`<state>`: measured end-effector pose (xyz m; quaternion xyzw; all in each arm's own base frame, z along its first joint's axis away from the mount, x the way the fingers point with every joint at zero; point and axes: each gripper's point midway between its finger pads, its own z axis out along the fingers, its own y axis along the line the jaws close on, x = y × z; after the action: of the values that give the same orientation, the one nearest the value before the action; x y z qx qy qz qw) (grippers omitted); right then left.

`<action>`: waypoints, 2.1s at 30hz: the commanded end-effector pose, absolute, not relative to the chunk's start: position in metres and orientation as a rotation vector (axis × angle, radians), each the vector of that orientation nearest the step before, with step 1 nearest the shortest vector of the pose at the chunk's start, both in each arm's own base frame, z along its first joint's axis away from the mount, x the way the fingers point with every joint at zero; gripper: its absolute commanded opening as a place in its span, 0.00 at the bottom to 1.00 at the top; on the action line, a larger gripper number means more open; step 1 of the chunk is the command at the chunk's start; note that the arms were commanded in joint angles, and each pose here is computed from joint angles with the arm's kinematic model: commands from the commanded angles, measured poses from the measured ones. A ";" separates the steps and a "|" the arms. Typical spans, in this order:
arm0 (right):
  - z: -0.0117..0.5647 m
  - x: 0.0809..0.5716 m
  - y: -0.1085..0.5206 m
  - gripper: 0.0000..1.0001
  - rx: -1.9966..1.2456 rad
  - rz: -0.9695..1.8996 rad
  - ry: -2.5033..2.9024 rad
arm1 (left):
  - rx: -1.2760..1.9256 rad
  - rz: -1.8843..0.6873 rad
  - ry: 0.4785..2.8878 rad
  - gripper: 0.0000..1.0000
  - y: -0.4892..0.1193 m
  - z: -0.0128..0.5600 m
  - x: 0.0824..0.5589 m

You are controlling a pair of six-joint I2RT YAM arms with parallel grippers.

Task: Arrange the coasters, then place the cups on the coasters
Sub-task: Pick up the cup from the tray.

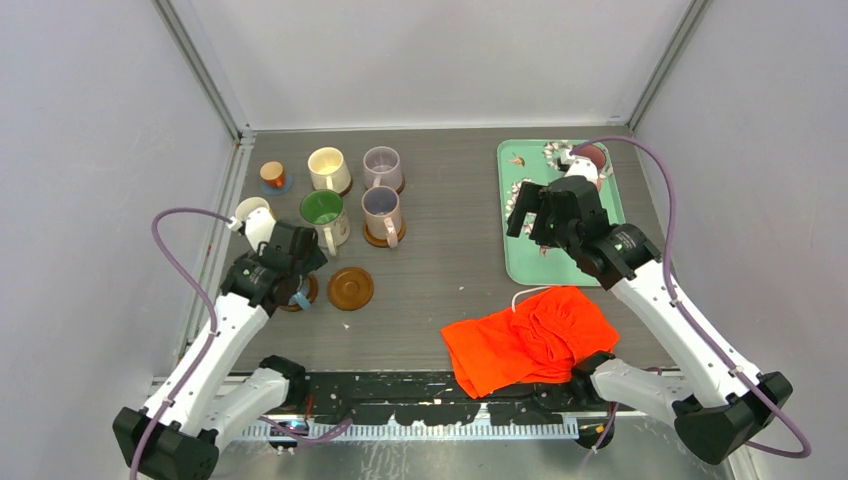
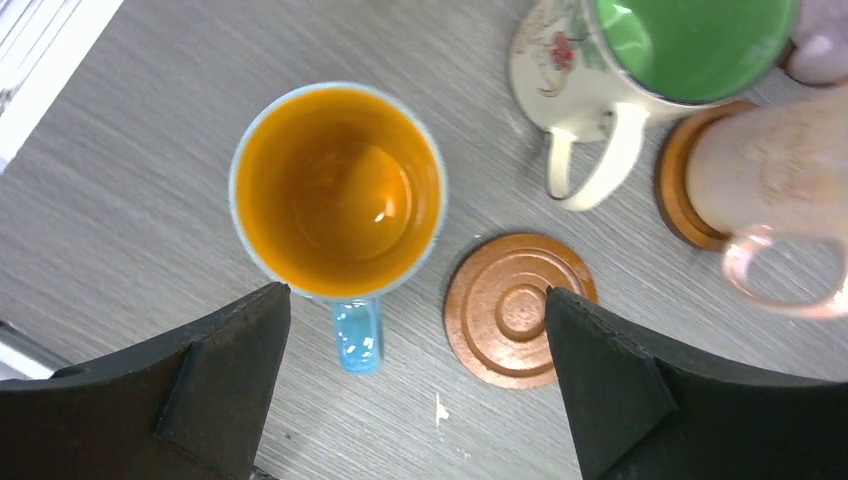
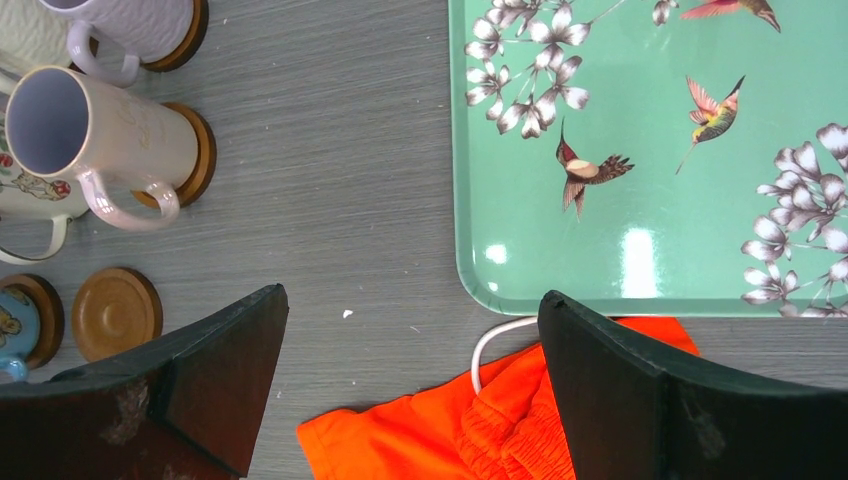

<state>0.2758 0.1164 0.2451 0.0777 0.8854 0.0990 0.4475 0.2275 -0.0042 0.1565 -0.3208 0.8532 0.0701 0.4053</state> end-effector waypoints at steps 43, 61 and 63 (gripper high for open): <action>0.201 0.454 -0.055 1.00 0.677 -0.089 1.974 | 0.443 -0.462 2.268 1.00 -0.165 0.227 0.237; 0.164 0.504 -0.030 1.00 0.506 0.161 2.012 | 0.449 -0.381 2.256 1.00 -0.157 0.221 0.242; 0.164 0.504 -0.027 1.00 0.515 0.168 2.016 | 0.451 -0.381 2.258 1.00 -0.157 0.220 0.242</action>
<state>0.4871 -0.0383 0.1317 0.2207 0.8563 0.0359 0.4656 0.2355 -0.1559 0.2107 0.1714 0.9022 -0.1511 0.3657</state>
